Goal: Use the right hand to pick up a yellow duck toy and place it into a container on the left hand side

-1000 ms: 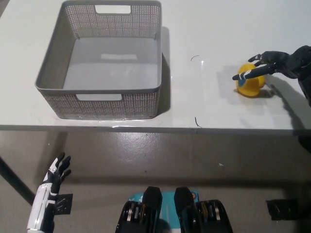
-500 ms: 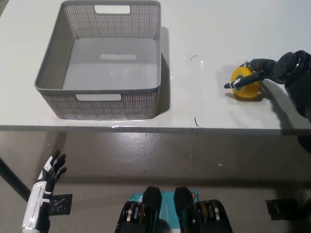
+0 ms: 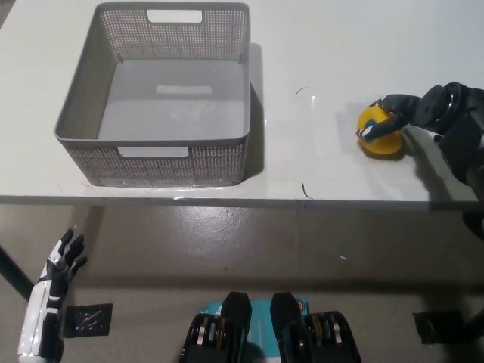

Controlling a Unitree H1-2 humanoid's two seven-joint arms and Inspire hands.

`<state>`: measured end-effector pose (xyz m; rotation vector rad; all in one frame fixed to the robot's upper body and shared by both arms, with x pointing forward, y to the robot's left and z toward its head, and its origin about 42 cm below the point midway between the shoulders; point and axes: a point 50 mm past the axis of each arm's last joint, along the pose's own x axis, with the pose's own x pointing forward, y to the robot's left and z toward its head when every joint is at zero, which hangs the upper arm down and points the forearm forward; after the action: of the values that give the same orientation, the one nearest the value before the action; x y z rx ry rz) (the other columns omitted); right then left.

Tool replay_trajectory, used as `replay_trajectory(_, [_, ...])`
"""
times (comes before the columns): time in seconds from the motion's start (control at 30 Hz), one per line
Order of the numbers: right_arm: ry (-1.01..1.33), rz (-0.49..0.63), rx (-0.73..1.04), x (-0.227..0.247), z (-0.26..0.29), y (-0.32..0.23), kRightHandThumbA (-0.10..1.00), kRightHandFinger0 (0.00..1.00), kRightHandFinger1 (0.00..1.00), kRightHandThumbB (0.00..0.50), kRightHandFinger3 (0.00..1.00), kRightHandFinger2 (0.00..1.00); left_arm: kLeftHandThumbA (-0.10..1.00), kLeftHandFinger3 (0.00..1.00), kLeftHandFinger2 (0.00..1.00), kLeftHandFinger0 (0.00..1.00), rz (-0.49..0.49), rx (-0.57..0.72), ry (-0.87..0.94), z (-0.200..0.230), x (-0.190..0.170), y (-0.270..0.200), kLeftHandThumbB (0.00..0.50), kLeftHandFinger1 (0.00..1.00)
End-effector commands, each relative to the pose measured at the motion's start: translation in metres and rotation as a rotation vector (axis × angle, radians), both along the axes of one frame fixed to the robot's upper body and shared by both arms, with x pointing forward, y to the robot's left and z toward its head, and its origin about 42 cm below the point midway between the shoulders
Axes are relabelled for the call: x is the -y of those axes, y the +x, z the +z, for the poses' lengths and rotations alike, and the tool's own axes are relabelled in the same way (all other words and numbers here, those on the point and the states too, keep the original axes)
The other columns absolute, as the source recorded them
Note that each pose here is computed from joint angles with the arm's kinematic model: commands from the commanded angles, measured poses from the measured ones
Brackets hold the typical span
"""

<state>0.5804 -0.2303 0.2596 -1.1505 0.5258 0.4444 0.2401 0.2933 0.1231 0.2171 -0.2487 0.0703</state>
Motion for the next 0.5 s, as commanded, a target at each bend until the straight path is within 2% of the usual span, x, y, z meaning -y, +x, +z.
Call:
replay_trajectory(0.0, [-0.038,-0.089,0.133,-0.021,0.002,0.003,-0.1,0.01,0.21,0.276,1.0,0.44,1.0,1.0,1.0,1.0,0.011,0.098,0.002,0.021,-0.011,0.0,0.0,1.0])
replay_trajectory(0.03, [-0.042,-0.099,0.202,-0.021,0.001,0.004,-0.1,0.21,0.43,0.24,1.0,0.57,1.0,1.0,1.0,1.0,0.01,0.1,-0.002,0.021,-0.012,0.0,0.0,1.0])
replay_trajectory(0.07, [-0.032,-0.096,0.253,-0.024,0.003,0.005,-0.1,0.29,0.45,0.191,1.0,0.54,1.0,1.0,1.0,1.0,0.015,0.101,-0.004,0.023,-0.014,0.001,0.0,1.0])
replay_trajectory(0.1, [-0.021,-0.095,0.291,-0.026,0.006,0.006,-0.1,0.38,0.52,0.139,1.0,0.6,1.0,1.0,1.0,1.0,0.018,0.106,-0.001,0.024,-0.016,0.001,0.0,1.0])
replay_trajectory(0.13, [-0.002,-0.099,0.333,-0.027,0.007,0.006,-0.05,0.58,0.77,0.139,1.0,0.84,1.0,1.0,1.0,1.0,0.022,0.109,0.006,0.024,-0.016,0.001,0.0,1.0])
replay_trajectory(0.17, [0.014,-0.102,0.355,-0.028,0.009,0.007,-0.03,0.63,0.72,0.161,0.94,0.71,1.0,1.0,1.0,1.0,0.028,0.11,0.009,0.025,-0.018,0.001,0.004,1.0])
replay_trajectory(0.2, [0.042,-0.109,0.384,-0.029,0.011,0.007,-0.09,0.46,0.55,0.17,0.95,0.61,1.0,1.0,1.0,1.0,0.036,0.112,0.015,0.025,-0.018,0.001,0.006,1.0])
replay_trajectory(0.23, [0.06,-0.114,0.401,-0.03,0.012,0.007,-0.1,0.41,0.52,0.171,0.97,0.58,1.0,1.0,1.0,1.0,0.041,0.11,0.018,0.024,-0.019,0.001,0.005,1.0])
replay_trajectory(0.27, [0.083,-0.12,0.428,-0.03,0.013,0.008,-0.1,0.23,0.38,0.17,1.0,0.47,1.0,1.0,1.0,1.0,0.038,0.108,0.014,0.025,-0.02,0.0,0.0,1.0])
replay_trajectory(0.3, [0.108,-0.126,0.463,-0.032,0.015,0.008,-0.1,0.26,0.43,0.169,1.0,0.5,1.0,1.0,1.0,1.0,0.04,0.113,0.014,0.025,-0.02,-0.001,0.0,1.0])
replay_trajectory(0.37, [0.129,-0.132,0.489,-0.033,0.016,0.008,-0.1,0.3,0.46,0.166,0.96,0.51,1.0,1.0,1.0,1.0,0.042,0.113,0.01,0.024,-0.02,-0.001,0.0,1.0])
replay_trajectory(0.4, [0.138,-0.141,0.499,-0.033,0.018,0.009,-0.1,0.24,0.41,0.165,0.95,0.48,1.0,1.0,1.0,1.0,0.041,0.109,0.008,0.024,-0.021,-0.001,0.0,1.0])
replay_trajectory(0.47, [0.146,-0.145,0.517,-0.033,0.019,0.009,-0.1,0.21,0.38,0.177,0.91,0.45,1.0,1.0,1.0,1.0,0.042,0.109,0.004,0.024,-0.021,-0.001,0.0,1.0])
